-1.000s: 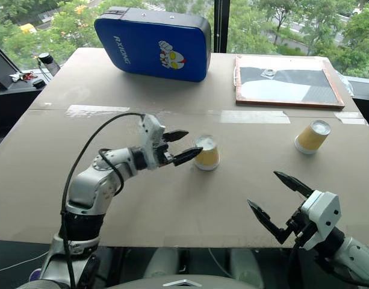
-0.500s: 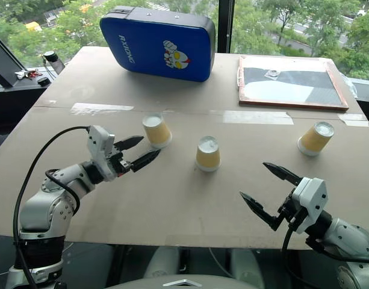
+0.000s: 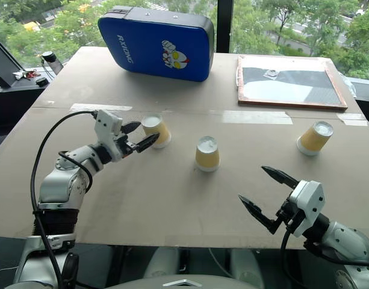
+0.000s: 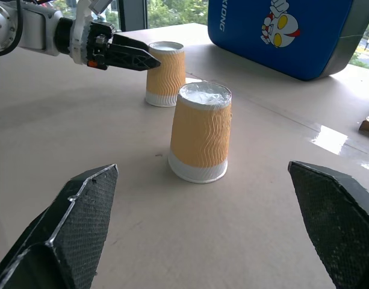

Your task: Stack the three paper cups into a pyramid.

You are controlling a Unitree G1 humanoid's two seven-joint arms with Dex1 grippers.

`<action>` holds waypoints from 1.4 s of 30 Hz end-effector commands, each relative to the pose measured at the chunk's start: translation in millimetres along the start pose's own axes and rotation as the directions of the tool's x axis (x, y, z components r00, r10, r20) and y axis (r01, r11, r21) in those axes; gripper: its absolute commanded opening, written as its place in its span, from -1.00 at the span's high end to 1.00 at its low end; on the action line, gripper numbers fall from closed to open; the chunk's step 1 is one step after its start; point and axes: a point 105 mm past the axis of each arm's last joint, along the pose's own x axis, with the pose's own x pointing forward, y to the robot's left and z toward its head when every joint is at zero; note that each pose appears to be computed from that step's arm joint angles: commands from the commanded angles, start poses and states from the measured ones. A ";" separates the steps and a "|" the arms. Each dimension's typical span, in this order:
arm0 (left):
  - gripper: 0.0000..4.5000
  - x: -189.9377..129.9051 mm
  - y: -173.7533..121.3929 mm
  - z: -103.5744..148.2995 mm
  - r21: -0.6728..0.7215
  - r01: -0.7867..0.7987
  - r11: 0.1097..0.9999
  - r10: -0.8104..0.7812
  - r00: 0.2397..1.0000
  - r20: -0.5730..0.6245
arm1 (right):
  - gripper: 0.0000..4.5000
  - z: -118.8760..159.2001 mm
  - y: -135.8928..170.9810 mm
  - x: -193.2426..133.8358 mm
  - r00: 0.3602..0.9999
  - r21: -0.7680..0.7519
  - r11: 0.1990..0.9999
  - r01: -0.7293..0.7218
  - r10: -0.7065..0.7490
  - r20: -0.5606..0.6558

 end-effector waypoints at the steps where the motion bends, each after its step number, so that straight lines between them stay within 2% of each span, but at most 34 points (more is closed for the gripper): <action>1: -0.99 7.4 -0.3 11.2 0.040 0.010 0.999 -0.012 0.999 0.034 | -1.00 11.9 3.5 0.3 0.999 -0.032 0.999 -0.005 0.006 0.040; 4: -0.60 8.9 1.3 8.2 0.049 0.017 0.999 -0.019 1.000 0.025 | -1.00 11.7 4.0 -0.9 0.999 -0.031 1.000 -0.001 0.002 0.037; 7: -0.04 8.1 1.7 7.4 0.051 0.035 0.998 -0.037 0.999 0.027 | -1.00 10.7 5.2 -3.3 0.999 -0.027 1.000 0.007 -0.006 0.033; 8: -0.01 6.6 1.8 9.1 0.047 0.044 0.998 -0.045 0.998 0.036 | -1.00 10.1 5.5 -4.0 0.999 -0.025 1.000 0.010 -0.009 0.031; 12: -0.01 -2.6 -17.4 20.1 0.000 0.198 0.980 -0.197 0.977 0.080 | -1.00 8.8 6.9 -4.7 0.999 -0.020 1.000 0.017 -0.016 0.030; 16: -0.01 -15.7 -60.6 23.8 -0.043 0.458 0.888 -0.455 0.888 0.064 | -1.00 7.4 7.6 -4.7 0.999 -0.020 1.000 0.021 -0.021 0.030; 22: -0.01 -6.1 -73.8 14.1 0.015 0.497 0.868 -0.497 0.868 0.007 | -1.00 6.7 9.7 -5.4 0.999 -0.018 0.999 0.033 -0.033 0.032; 29: -0.01 9.0 -80.1 5.0 0.075 0.488 0.870 -0.488 0.873 -0.017 | -1.00 5.9 11.7 -9.8 0.998 -0.018 0.998 0.053 -0.053 0.026; 41: -0.01 14.7 -86.5 -5.9 0.109 0.500 0.859 -0.500 0.866 -0.025 | -1.00 5.8 12.8 -11.9 0.997 -0.023 0.997 0.069 -0.069 0.025; 42: -0.37 15.1 -86.3 -5.6 0.110 0.499 0.860 -0.500 0.866 -0.020 | -1.00 5.7 12.5 -11.8 0.997 -0.024 0.997 0.069 -0.069 0.025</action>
